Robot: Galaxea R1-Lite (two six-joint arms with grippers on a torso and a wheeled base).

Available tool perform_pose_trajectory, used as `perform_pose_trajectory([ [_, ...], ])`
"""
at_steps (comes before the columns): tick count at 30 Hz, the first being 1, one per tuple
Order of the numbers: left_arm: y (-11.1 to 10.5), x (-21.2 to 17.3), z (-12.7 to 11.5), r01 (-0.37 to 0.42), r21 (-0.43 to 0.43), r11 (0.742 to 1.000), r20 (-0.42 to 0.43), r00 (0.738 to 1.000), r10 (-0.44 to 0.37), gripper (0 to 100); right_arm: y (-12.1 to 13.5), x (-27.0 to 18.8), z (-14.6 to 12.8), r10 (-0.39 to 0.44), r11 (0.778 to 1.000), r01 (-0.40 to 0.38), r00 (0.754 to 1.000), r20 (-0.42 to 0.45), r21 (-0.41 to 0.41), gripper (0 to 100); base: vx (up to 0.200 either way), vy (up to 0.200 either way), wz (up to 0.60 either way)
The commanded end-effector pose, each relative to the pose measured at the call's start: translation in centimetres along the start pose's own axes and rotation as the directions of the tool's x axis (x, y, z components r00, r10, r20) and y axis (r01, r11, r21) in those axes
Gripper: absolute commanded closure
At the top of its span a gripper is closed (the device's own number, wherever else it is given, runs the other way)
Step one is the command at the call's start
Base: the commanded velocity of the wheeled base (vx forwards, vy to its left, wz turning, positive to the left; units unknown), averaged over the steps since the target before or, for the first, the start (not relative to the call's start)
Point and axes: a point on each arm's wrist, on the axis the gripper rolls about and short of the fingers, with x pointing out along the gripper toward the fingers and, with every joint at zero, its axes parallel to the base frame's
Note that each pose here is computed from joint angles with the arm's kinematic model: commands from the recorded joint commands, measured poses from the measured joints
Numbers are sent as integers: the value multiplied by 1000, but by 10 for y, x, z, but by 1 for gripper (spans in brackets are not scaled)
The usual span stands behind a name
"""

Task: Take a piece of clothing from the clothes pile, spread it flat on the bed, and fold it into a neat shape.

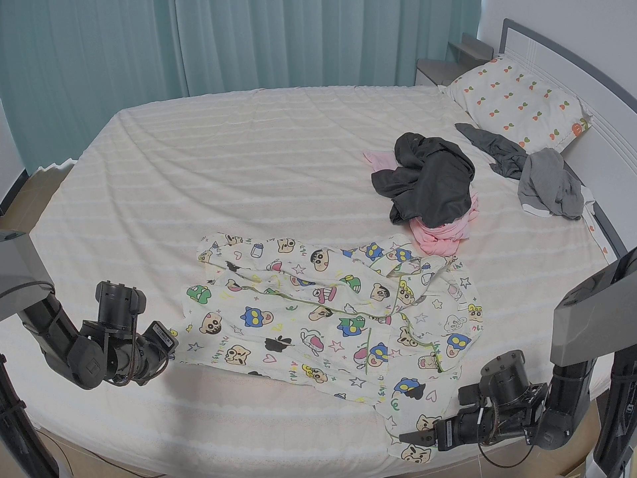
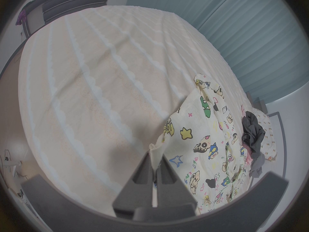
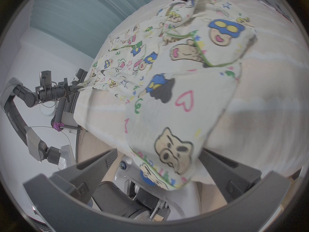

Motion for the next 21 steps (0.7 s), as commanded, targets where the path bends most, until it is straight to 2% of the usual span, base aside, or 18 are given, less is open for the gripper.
perform_pose_trajectory([
  [1,2,-6,0,5,-3,1000,5,1000,-5,100,12,16,0,9,999,-10,1000,-14,-43,100,0,0,0],
  [4,3,-6,-1,0,-3,1000,3,1000,0,100,16,27,6,-37,999,36,999,-27,-39,100,0,0,0],
  [8,5,-8,-3,-7,0,1000,-3,1000,7,100,17,26,7,-59,998,59,998,-22,-21,100,0,0,0],
  [9,8,-9,-6,-15,7,1000,-13,1000,15,100,17,23,8,-65,998,65,998,-7,26,100,0,0,0],
  [13,11,-17,-8,-15,24,1000,-14,1000,16,100,19,8,9,-48,991,43,998,36,128,100,0,0,0],
  [18,17,-27,-11,-17,74,997,-14,1000,18,100,16,-11,6,-29,988,14,995,93,154,100,0,0,0],
  [21,24,-36,-16,-26,107,994,-22,999,29,100,14,-28,4,-2,989,-23,985,172,144,100,0,0,0],
])
